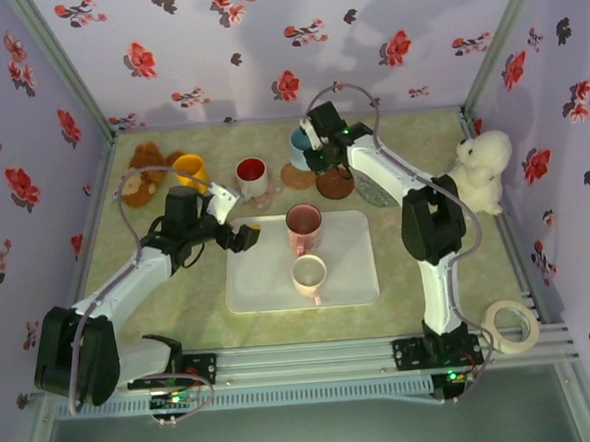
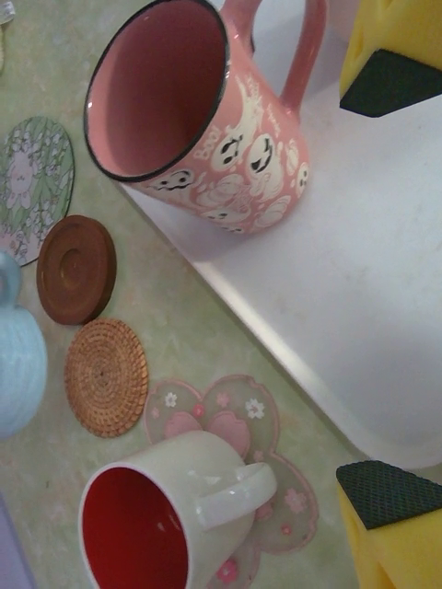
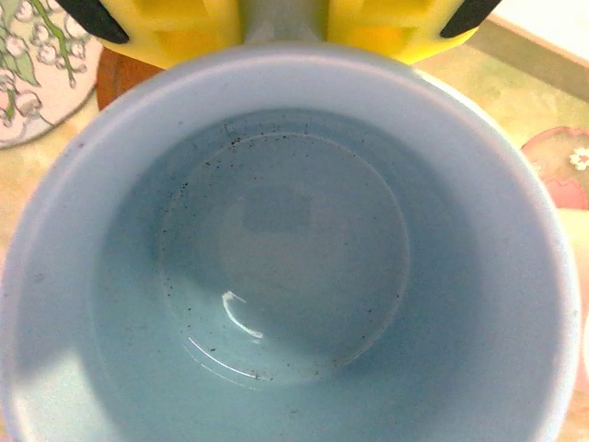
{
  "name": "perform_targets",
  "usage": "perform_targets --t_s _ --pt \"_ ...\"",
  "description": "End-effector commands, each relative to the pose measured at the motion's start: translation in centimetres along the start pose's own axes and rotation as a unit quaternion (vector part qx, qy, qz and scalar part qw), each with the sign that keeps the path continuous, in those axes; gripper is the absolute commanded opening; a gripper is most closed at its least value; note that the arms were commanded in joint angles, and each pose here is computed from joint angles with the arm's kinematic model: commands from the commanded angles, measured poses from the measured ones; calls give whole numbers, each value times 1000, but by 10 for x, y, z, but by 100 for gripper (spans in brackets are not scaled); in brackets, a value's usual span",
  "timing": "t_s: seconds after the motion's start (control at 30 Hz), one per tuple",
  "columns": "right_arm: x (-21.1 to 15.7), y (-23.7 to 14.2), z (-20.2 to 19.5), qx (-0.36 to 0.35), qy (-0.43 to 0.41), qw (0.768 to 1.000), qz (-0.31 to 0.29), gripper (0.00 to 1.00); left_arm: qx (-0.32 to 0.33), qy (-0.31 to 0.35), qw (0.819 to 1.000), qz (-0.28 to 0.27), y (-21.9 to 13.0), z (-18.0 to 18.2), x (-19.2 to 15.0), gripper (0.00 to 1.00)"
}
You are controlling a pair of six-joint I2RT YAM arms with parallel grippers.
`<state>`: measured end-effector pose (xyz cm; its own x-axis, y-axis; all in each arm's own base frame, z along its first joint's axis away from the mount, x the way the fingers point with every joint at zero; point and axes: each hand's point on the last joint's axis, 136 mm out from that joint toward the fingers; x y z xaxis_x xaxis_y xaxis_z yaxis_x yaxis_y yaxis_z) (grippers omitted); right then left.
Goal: Place the cup by the coaster
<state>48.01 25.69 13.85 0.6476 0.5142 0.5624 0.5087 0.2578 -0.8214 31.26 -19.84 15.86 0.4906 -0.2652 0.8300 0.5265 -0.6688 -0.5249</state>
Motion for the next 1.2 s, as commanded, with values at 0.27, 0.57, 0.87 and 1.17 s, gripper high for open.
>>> perform_targets --t_s 0.27,0.57,0.87,1.17 --pt "33 13 11 -10 -56 998 -41 0 15 27 999 -42 -4 10 29 99" --pt "35 33 9 -22 -51 998 -32 0 13 28 999 -30 -1 13 20 99" --pt "28 42 6 -32 -40 999 -12 0 13 23 999 -27 -1 18 16 100" --pt "14 53 11 -25 -23 999 -5 0 12 16 1000 -24 2 22 13 100"
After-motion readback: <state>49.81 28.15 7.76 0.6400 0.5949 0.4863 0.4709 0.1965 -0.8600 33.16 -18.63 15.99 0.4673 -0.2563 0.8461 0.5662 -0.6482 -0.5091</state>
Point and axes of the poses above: each hand's point on the last joint's axis, 136 mm out from that joint toward the fingers, its own y axis out along the fingers, its own z axis along the line the jaws close on, x = y × z, and after that the axes turned 9 degrees about -y, right-handed
